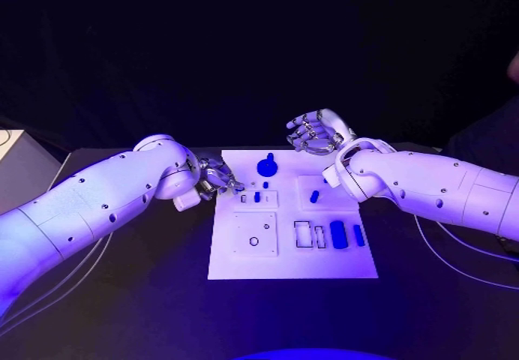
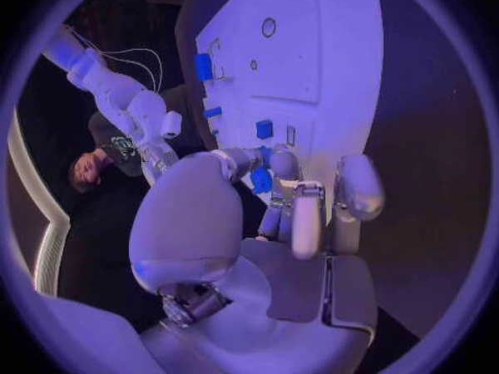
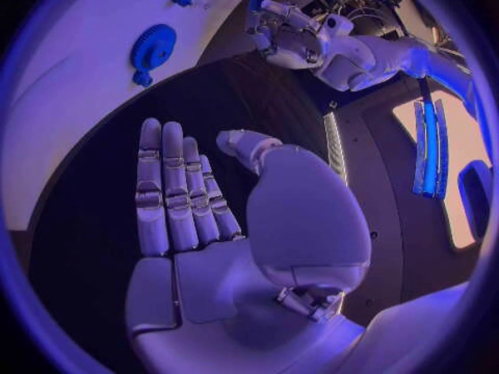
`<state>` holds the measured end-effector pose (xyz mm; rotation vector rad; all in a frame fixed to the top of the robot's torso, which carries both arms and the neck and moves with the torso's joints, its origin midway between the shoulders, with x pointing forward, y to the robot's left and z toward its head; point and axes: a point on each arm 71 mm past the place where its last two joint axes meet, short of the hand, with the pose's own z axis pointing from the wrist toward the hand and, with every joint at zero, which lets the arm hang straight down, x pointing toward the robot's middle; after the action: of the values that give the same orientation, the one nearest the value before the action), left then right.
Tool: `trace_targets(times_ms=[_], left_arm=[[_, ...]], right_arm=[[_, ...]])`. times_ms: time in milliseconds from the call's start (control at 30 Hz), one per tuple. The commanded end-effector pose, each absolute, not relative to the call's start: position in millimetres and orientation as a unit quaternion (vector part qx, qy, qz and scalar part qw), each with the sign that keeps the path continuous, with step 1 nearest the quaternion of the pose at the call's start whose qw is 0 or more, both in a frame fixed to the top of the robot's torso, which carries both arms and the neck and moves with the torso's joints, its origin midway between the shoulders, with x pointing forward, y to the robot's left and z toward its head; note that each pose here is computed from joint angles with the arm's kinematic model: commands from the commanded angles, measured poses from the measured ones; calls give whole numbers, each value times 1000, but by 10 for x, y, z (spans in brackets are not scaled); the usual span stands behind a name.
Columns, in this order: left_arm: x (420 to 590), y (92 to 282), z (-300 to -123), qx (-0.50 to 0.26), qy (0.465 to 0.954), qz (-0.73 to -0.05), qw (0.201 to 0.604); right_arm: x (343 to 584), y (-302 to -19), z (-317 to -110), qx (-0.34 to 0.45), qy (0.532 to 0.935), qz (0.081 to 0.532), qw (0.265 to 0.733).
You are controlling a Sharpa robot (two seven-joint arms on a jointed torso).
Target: Assemble the parts on the task board
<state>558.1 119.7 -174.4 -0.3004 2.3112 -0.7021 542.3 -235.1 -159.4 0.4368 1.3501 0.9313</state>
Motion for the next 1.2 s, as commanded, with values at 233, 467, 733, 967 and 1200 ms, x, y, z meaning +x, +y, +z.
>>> trace_targets(times_ms=[233, 467, 733, 967, 1200], left_arm=[[5614, 1077, -1776, -35, 936, -228, 265], [5659, 1014, -1807, -21, 941, -202, 272], [5677, 956, -1854, -13, 938, -187, 293], [5701, 898, -1845, -7, 923, -180, 339], [5716, 875, -1826, -5, 915, -177, 363]], right_arm=[[5428, -2305, -1596, 187, 599, 418, 657], [5432, -2280, -1596, 186, 599, 420, 656], [5434, -2261, -1597, 186, 599, 421, 655], [5434, -2248, -1597, 185, 600, 422, 654], [5434, -2244, -1597, 185, 600, 422, 654]])
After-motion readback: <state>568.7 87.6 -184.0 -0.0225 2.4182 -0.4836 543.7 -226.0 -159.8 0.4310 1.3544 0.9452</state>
